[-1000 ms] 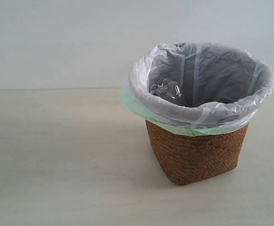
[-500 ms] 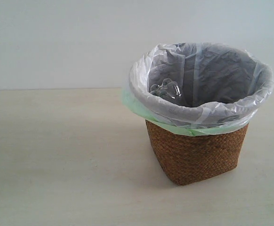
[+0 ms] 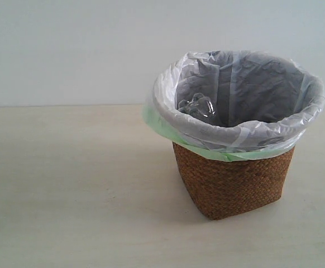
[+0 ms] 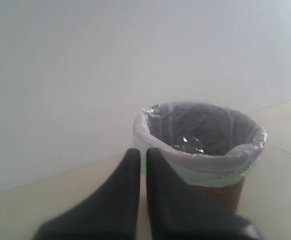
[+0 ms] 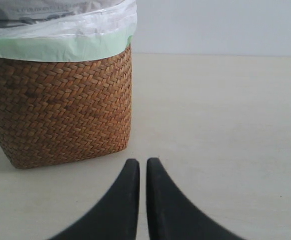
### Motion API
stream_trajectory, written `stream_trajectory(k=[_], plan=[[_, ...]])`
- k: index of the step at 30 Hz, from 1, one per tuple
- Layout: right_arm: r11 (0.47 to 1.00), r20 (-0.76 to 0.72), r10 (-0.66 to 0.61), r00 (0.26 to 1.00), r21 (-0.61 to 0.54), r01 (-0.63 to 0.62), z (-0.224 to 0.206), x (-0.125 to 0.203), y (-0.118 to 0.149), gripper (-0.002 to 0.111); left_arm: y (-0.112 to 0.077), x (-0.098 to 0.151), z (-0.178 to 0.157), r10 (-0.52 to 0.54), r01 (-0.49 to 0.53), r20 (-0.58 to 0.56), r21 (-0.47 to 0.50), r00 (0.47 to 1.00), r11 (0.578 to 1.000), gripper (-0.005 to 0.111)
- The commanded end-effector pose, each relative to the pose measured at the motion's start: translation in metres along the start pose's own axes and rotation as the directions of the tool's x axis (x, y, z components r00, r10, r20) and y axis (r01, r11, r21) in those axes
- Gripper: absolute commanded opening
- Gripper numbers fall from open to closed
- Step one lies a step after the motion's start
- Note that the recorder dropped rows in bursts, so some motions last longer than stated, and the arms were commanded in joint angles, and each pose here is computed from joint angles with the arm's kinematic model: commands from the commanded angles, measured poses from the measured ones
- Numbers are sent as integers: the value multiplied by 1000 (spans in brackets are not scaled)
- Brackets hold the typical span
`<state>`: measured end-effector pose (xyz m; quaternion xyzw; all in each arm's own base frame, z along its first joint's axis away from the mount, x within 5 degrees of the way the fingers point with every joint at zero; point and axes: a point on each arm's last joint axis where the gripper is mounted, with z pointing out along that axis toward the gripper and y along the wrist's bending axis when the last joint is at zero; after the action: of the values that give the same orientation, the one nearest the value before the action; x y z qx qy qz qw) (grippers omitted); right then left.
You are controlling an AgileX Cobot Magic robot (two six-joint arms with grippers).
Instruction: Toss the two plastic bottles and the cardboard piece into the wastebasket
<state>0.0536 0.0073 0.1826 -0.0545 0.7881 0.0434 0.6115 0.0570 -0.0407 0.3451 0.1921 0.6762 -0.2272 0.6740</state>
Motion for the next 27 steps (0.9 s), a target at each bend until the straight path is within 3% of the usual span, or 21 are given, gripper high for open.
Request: stream_trajectory(k=[1, 16, 27], plan=[[1000, 16, -11, 1000, 1, 11, -1, -1, 0, 3, 4, -4, -15, -10, 17, 73, -91, 997, 996, 4], [1000, 16, -11, 1000, 1, 11, -1, -1, 0, 3, -7, -11, -72, 139, -2, 313, -400, 939, 917, 4], [1000, 16, -11, 1000, 1, 11, -1, -1, 0, 3, -7, -11, -72, 144, -2, 311, -415, 939, 910, 4]])
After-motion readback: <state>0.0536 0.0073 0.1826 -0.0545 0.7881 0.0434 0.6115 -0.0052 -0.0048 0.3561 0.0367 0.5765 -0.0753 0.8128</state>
